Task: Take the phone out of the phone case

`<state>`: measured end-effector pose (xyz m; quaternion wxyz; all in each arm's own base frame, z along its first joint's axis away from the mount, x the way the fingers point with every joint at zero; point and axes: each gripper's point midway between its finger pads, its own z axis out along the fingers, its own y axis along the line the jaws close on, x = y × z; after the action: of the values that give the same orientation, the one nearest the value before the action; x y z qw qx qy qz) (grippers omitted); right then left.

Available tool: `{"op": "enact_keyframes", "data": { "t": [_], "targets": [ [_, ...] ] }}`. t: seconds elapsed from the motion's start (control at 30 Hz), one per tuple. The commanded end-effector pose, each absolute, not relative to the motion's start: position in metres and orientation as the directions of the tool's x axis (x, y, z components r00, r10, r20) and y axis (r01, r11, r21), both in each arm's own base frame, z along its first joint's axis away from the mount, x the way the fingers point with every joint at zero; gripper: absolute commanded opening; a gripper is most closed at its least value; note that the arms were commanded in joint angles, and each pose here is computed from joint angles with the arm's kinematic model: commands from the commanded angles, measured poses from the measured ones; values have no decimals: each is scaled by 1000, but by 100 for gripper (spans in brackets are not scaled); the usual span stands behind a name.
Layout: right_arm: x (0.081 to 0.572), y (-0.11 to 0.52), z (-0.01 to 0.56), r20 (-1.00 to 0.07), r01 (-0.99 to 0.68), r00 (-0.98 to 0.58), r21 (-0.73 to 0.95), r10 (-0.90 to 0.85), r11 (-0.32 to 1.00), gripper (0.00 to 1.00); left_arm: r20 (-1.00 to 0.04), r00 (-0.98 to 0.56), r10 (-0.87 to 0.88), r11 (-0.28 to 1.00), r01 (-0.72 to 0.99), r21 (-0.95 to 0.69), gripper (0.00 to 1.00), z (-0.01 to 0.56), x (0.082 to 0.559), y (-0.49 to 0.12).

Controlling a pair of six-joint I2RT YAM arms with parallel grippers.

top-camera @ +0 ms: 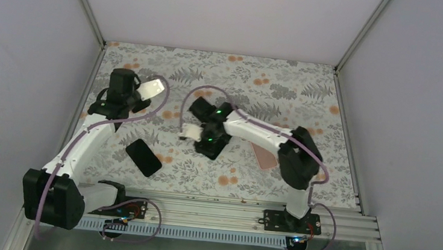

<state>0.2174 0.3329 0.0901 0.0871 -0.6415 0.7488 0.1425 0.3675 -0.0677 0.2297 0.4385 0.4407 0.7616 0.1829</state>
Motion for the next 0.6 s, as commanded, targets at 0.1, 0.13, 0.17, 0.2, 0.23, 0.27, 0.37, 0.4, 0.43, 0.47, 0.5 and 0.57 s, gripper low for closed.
{"op": "enact_keyframes", "data": {
  "t": [0.1, 0.13, 0.17, 0.2, 0.23, 0.27, 0.37, 0.4, 0.43, 0.47, 0.5, 0.57],
  "targets": [
    [158, 440, 89, -472, -960, -59, 267, -880, -79, 3, -410, -467, 783, 620, 637, 458, 2, 121, 318, -8],
    [153, 447, 84, -468, -959, -44, 266, -883, -94, 3, -401, -490, 774, 631, 645, 430, 2, 111, 313, -5],
    [148, 452, 79, -465, -957, -28, 268, -885, -111, 3, -391, -511, 765, 642, 653, 402, 2, 101, 307, -2],
    [143, 458, 74, -461, -953, -15, 275, -887, -127, 3, -380, -528, 759, 649, 661, 376, 2, 92, 302, -1],
    [138, 464, 72, -462, -951, -3, 276, -887, -140, 3, -366, -545, 754, 655, 666, 357, 2, 83, 298, 1],
    [133, 468, 68, -461, -948, 8, 278, -887, -153, 3, -353, -562, 748, 662, 666, 344, 2, 76, 295, 3],
    [122, 479, 57, -451, -943, 34, 281, -892, -178, 3, -334, -595, 731, 681, 663, 311, 2, 58, 288, 6],
    [119, 481, 54, -448, -942, 38, 283, -893, -182, 3, -333, -601, 727, 686, 657, 311, 2, 56, 288, 8],
    [117, 482, 50, -444, -940, 39, 287, -895, -184, 3, -329, -605, 725, 688, 656, 311, 2, 53, 287, 9],
    [117, 483, 46, -442, -940, 37, 290, -896, -182, 3, -322, -609, 725, 689, 655, 312, 2, 50, 286, 11],
    [117, 484, 43, -440, -940, 33, 292, -897, -177, 3, -315, -615, 722, 691, 650, 316, 2, 47, 286, 13],
    [119, 486, 37, -437, -942, 27, 291, -899, -170, 3, -294, -626, 723, 691, 658, 299, 2, 38, 281, 14]
  ]
}}
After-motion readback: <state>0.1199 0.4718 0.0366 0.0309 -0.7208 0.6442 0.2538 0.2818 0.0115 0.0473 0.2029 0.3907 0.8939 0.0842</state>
